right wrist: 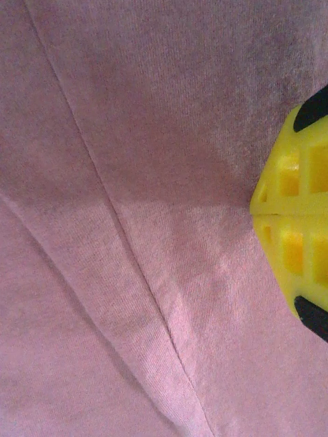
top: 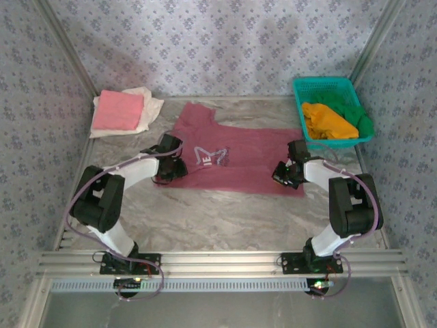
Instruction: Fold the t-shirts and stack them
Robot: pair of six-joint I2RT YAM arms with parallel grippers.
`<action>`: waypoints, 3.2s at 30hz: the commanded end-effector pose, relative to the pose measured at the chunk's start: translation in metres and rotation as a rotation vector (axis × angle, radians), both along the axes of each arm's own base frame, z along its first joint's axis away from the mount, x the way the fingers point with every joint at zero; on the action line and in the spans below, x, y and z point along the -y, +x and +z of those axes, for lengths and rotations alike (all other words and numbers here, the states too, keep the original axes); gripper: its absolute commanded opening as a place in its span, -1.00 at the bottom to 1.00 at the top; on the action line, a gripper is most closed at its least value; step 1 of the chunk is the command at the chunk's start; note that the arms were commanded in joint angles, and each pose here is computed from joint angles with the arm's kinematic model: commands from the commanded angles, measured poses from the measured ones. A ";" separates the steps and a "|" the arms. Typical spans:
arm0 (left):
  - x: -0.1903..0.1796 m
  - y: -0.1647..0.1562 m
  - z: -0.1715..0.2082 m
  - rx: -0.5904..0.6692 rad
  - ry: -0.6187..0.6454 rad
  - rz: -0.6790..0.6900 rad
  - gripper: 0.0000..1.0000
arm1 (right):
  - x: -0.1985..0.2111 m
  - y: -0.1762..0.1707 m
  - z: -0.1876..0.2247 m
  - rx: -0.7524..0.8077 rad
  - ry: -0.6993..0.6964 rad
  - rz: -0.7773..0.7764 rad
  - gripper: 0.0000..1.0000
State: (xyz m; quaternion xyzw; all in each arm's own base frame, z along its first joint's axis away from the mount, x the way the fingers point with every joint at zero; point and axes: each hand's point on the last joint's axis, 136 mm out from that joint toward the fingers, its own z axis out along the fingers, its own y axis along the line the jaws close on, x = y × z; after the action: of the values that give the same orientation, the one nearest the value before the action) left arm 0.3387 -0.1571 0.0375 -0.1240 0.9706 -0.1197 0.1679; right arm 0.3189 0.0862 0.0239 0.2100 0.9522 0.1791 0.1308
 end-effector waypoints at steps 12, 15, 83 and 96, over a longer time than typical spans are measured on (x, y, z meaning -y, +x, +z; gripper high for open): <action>0.014 0.041 0.025 0.086 0.032 -0.052 -1.00 | 0.006 -0.011 -0.003 -0.021 0.008 -0.002 -1.00; 0.020 0.052 0.033 0.114 0.044 -0.081 -1.00 | 0.005 -0.010 -0.003 -0.019 0.013 -0.004 -1.00; 0.076 0.125 0.040 0.205 0.358 -0.313 -1.00 | -0.018 0.007 0.013 0.062 0.024 0.108 -0.92; 0.144 0.112 0.033 0.219 0.367 -0.527 -1.00 | -0.019 0.008 0.014 0.066 0.036 0.103 -0.92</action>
State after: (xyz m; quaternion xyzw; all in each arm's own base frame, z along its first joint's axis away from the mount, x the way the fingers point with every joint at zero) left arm 0.4578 -0.2947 0.0914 0.1453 0.9485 -0.0050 0.2815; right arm 0.3288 0.1060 0.0334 0.1489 0.9565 0.2030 0.1476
